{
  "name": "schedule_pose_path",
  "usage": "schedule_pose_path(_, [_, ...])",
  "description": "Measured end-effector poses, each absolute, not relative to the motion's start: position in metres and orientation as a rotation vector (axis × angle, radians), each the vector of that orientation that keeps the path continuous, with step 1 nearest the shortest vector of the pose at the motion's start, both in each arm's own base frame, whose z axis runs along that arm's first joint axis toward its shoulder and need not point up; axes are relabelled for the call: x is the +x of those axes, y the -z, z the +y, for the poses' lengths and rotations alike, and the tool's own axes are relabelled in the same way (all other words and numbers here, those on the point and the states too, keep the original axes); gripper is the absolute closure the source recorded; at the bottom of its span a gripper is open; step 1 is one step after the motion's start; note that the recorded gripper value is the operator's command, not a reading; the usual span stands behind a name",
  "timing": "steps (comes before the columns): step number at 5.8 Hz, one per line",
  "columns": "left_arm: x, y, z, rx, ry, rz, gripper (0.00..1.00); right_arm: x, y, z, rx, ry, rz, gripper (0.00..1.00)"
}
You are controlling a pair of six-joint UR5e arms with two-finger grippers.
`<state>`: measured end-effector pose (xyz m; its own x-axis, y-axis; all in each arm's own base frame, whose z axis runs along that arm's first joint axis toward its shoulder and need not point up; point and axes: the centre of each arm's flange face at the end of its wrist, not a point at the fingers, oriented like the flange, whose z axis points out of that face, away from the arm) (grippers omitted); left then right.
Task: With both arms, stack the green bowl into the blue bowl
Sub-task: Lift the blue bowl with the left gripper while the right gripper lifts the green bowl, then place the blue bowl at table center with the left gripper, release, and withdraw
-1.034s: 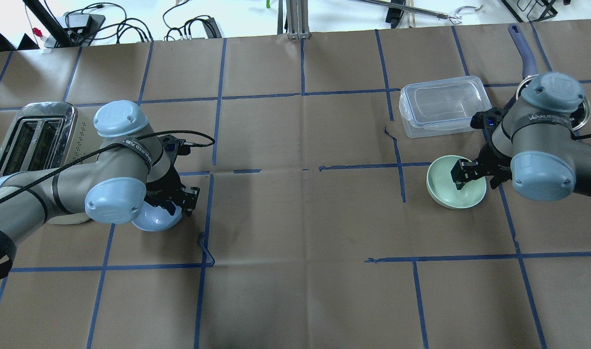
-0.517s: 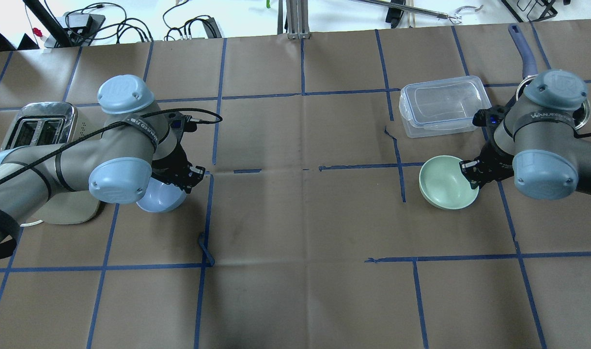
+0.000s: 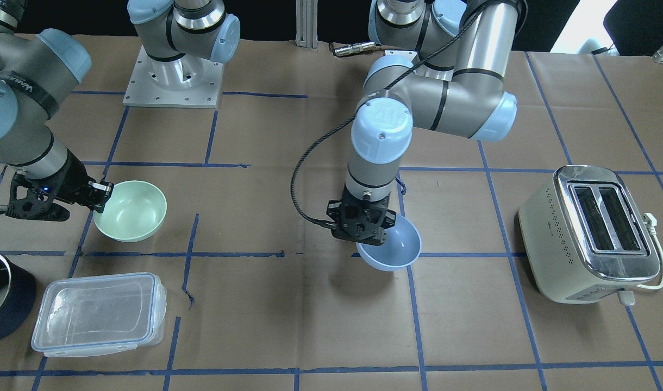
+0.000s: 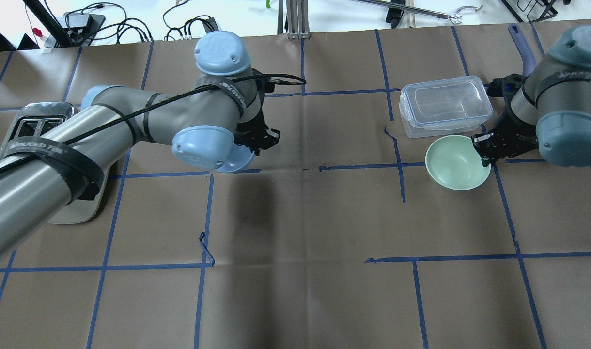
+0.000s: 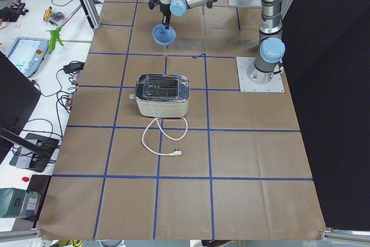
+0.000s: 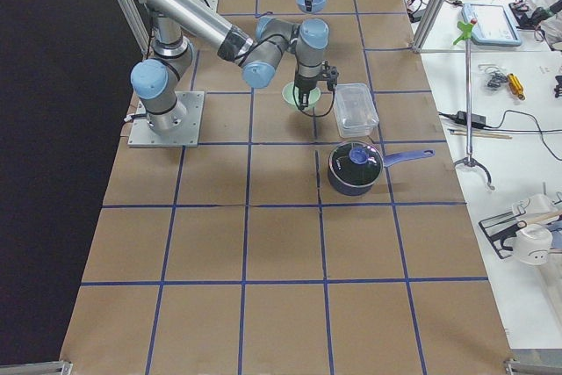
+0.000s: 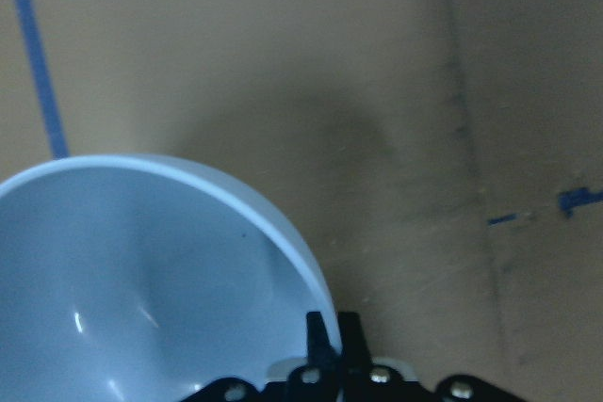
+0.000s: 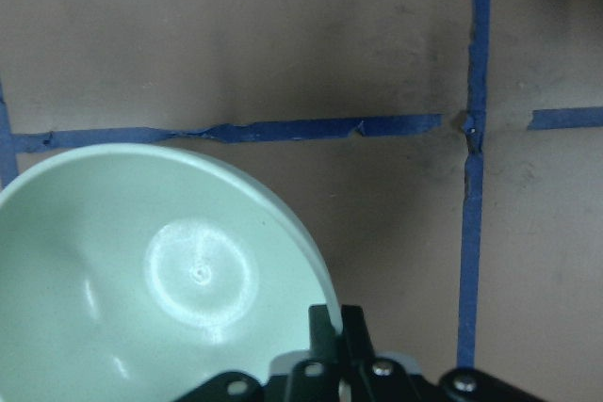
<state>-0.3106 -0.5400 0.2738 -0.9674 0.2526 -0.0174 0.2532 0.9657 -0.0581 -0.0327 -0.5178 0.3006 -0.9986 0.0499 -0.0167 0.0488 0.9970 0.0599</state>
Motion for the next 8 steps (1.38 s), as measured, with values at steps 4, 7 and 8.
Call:
schedule_pose_path(4, [-0.422, -0.221, -0.502, 0.695, 0.145, 3.062, 0.02, -0.017, -0.412, -0.528, 0.081, -0.093, 2.979, 0.94])
schedule_pose_path(7, [-0.410, -0.272, -0.504, 0.665, 0.207, 3.088, 0.02, -0.018, -0.446, -0.528, 0.083, -0.143, 2.973, 0.94])
schedule_pose_path(8, [-0.389, -0.303, -0.504, 0.641, 0.167, 3.091, 0.02, -0.018, -0.446, -0.528, 0.083, -0.148, 2.973, 0.94])
